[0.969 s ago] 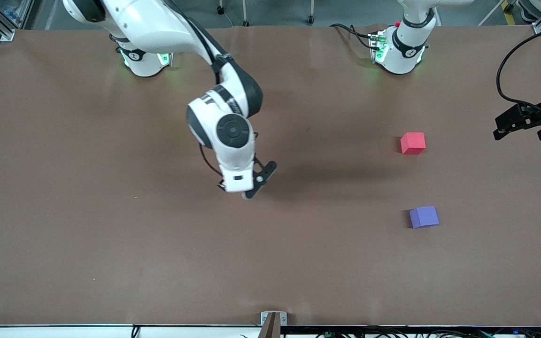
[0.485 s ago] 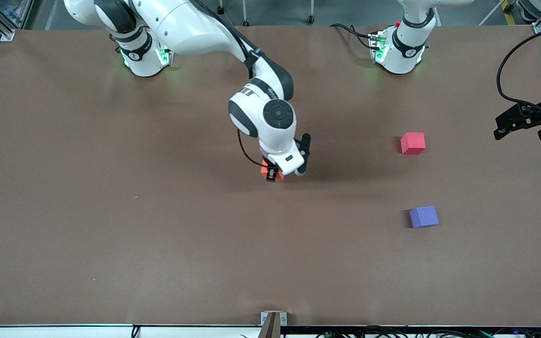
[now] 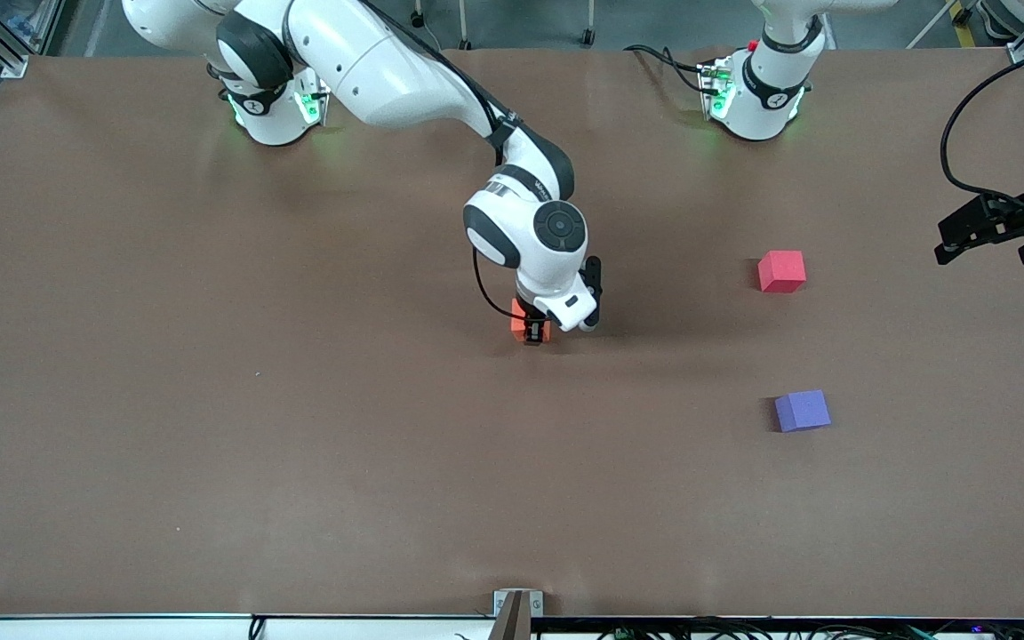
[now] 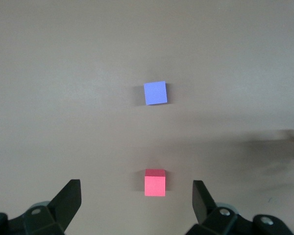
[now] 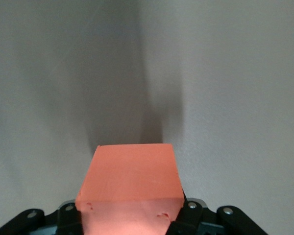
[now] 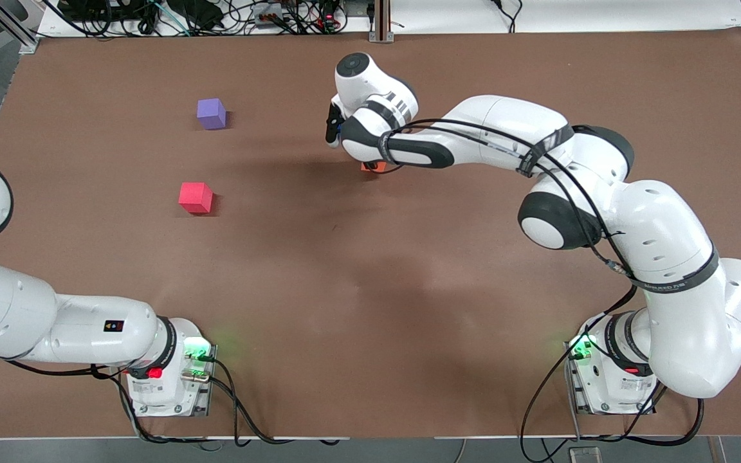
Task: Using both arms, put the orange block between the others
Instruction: 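Carry the orange cube with the right gripper to the table middle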
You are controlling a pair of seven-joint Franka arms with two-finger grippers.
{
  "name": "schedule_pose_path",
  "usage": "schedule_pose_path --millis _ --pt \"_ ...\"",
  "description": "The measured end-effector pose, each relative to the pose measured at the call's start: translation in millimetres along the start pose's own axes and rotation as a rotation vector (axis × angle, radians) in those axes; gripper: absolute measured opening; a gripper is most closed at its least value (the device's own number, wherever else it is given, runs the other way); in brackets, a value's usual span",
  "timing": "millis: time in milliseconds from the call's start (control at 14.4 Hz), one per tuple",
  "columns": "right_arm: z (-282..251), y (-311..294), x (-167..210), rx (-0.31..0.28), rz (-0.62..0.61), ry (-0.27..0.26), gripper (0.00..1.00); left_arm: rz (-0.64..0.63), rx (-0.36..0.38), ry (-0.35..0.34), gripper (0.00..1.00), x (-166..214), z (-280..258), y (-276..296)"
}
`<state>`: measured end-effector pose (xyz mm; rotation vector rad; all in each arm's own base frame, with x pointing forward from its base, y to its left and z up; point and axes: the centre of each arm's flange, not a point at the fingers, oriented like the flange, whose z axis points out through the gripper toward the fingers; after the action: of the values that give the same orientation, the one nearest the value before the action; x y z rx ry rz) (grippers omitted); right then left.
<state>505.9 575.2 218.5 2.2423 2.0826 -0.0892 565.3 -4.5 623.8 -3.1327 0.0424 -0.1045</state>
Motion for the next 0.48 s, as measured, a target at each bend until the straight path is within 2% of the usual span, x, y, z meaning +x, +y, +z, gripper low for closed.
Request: schedule_pose_path --millis 277,415,485 --pt "9.9 -9.0 10.0 -0.009 -0.018 0.009 0.61 0.007 0.0 -0.005 1.0 -0.3 2.3 0.1" --pt "11.7 -8.6 10.4 -0.011 -0.002 0.011 0.74 0.007 0.0 -0.013 1.0 -1.3 3.0 0.1" --pt "10.2 -7.9 10.6 -0.013 0.008 0.013 0.85 0.007 0.0 -0.022 1.0 -2.3 3.9 0.1"
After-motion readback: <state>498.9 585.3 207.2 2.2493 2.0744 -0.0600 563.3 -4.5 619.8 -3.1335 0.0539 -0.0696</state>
